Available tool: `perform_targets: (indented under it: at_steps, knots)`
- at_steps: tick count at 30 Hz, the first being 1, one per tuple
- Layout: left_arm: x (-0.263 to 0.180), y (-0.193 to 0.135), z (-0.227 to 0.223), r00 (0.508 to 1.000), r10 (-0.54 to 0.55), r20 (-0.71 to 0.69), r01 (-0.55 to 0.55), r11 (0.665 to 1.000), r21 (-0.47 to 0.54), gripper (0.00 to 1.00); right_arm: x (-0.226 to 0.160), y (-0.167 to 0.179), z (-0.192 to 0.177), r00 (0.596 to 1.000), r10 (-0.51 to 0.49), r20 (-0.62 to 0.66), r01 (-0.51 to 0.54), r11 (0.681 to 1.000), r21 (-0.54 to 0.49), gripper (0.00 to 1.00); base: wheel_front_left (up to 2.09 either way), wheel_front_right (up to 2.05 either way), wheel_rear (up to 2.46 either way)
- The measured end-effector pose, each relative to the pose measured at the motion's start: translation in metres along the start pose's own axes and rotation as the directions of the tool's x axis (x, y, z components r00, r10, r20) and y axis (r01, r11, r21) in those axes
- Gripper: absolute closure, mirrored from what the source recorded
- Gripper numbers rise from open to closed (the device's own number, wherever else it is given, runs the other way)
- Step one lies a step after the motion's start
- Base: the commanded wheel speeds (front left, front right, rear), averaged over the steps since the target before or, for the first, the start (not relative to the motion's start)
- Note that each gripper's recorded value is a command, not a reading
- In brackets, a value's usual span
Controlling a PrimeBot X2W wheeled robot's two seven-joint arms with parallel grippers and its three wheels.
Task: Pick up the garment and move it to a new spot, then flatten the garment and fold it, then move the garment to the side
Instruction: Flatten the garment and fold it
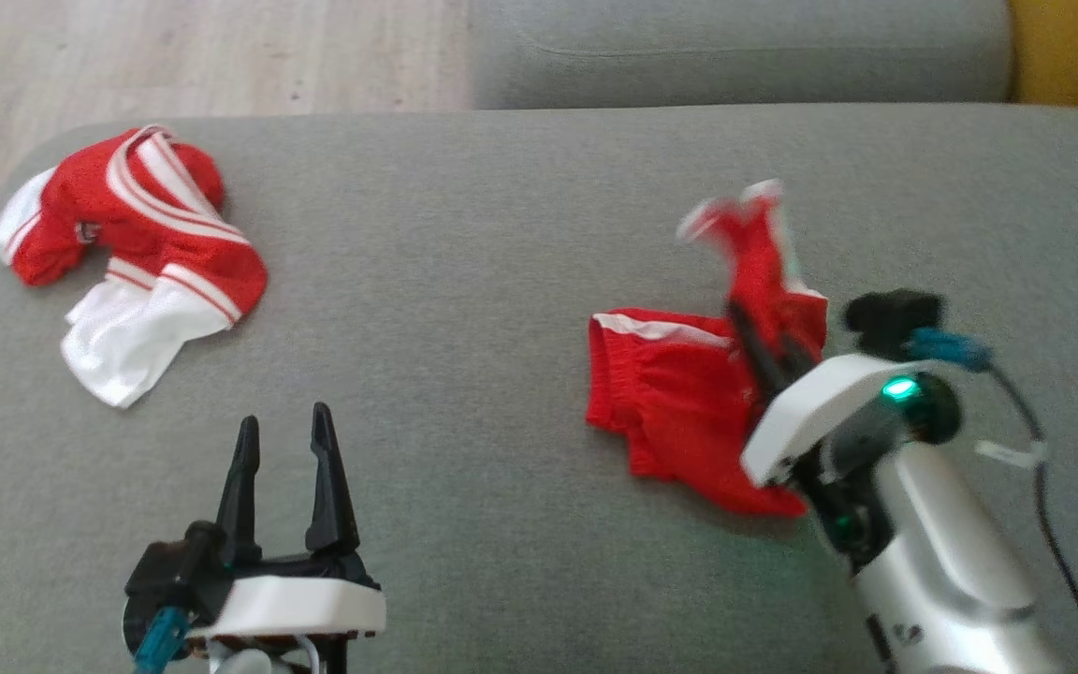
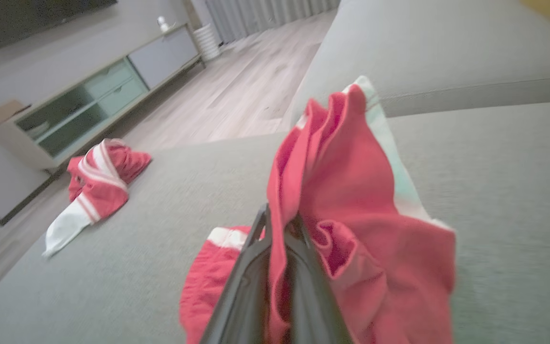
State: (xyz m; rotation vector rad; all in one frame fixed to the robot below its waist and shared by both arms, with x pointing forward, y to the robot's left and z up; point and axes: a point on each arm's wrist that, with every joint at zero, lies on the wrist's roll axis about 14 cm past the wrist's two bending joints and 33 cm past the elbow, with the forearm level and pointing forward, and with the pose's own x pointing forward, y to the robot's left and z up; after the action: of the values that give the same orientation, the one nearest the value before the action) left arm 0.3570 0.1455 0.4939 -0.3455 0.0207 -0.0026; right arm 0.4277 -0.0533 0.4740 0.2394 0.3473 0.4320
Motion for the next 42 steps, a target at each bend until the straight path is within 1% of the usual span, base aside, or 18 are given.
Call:
perform_targets:
  at_steps: [3,6,12,13,14,15,16,21,26,29,32,35,38,39,40,42]
  knots:
    - [-0.005,0.008,0.004,1.000,0.028,0.014,-0.028,1.000,-0.002,0.00,0.006,0.032,-0.019,0.993,0.090,-0.077,-0.093,0.995,-0.030,1.00,0.00,0.00,0.00]
    - [-0.009,0.015,0.007,0.998,0.054,0.024,-0.054,0.999,-0.006,0.00,0.009,0.053,-0.037,0.978,0.147,-0.146,-0.154,0.987,-0.044,1.00,0.00,0.00,0.00]
    - [-0.011,0.019,0.008,0.997,0.068,0.028,-0.068,0.998,-0.013,0.00,0.006,0.059,-0.062,0.961,0.160,-0.224,-0.176,0.983,-0.051,1.00,0.00,0.00,0.00]
    - [-0.010,0.018,0.008,0.997,0.068,0.028,-0.067,0.998,-0.015,0.00,0.005,0.059,-0.065,0.960,0.161,-0.230,-0.177,0.983,-0.053,0.81,0.00,0.00,0.00]
    - [-0.010,0.017,0.007,0.997,0.066,0.026,-0.066,0.998,-0.017,0.00,0.005,0.059,-0.066,0.959,0.160,-0.232,-0.177,0.983,-0.053,0.40,0.00,0.00,0.00]
    - [-0.010,0.016,0.007,0.998,0.064,0.025,-0.064,0.998,-0.019,0.00,0.004,0.060,-0.066,0.959,0.161,-0.232,-0.178,0.983,-0.054,0.04,0.00,0.00,0.00]
    - [-0.009,0.016,0.006,0.998,0.062,0.023,-0.062,0.998,-0.020,0.00,0.003,0.060,-0.065,0.960,0.162,-0.229,-0.179,0.982,-0.055,0.00,0.00,0.00,0.00]
    - [-0.009,0.010,0.001,0.999,0.044,0.008,-0.044,0.999,-0.023,0.00,-0.002,0.064,-0.054,0.970,0.175,-0.171,-0.185,0.982,-0.045,0.00,0.00,0.00,0.00]
    - [-0.007,0.004,-0.002,1.000,0.024,0.001,-0.024,1.000,-0.020,0.00,-0.008,0.062,-0.035,0.981,0.175,-0.085,-0.178,0.984,-0.028,0.00,0.00,0.00,0.00]
    - [-0.005,0.000,-0.004,1.000,0.013,-0.003,-0.013,1.000,-0.024,0.00,-0.013,0.046,-0.018,0.990,0.137,-0.018,-0.137,0.990,-0.025,0.00,0.00,0.00,0.00]
    - [-0.004,-0.004,-0.006,1.000,-0.001,-0.009,0.001,1.000,-0.025,0.00,-0.017,0.022,-0.005,0.997,0.074,0.030,-0.072,0.996,-0.046,0.00,0.00,0.00,0.00]
    - [-0.004,-0.006,-0.008,1.000,-0.002,-0.014,0.001,1.000,-0.030,0.00,-0.020,0.001,0.003,0.998,0.017,0.056,-0.012,0.995,-0.099,0.00,0.00,0.00,0.00]
    - [-0.005,-0.006,-0.011,1.000,0.001,-0.020,-0.001,1.000,-0.029,0.00,-0.019,-0.011,0.002,0.999,-0.014,0.051,0.021,0.987,-0.156,0.00,0.00,0.00,0.00]
    - [-0.005,-0.006,-0.011,1.000,-0.003,-0.021,0.003,1.000,-0.029,0.00,-0.019,-0.015,-0.002,0.999,-0.022,0.037,0.028,0.983,-0.179,0.09,0.00,0.00,0.00]
    - [-0.005,-0.005,-0.012,1.000,-0.001,-0.023,0.000,1.000,-0.029,0.00,-0.018,-0.018,-0.008,0.999,-0.030,0.020,0.034,0.979,-0.203,0.42,0.00,0.00,0.00]
    - [-0.006,-0.003,-0.013,1.000,0.006,-0.027,-0.007,1.000,-0.029,0.00,-0.016,-0.024,-0.021,0.999,-0.044,-0.023,0.037,0.970,-0.239,0.85,0.00,0.00,0.00]
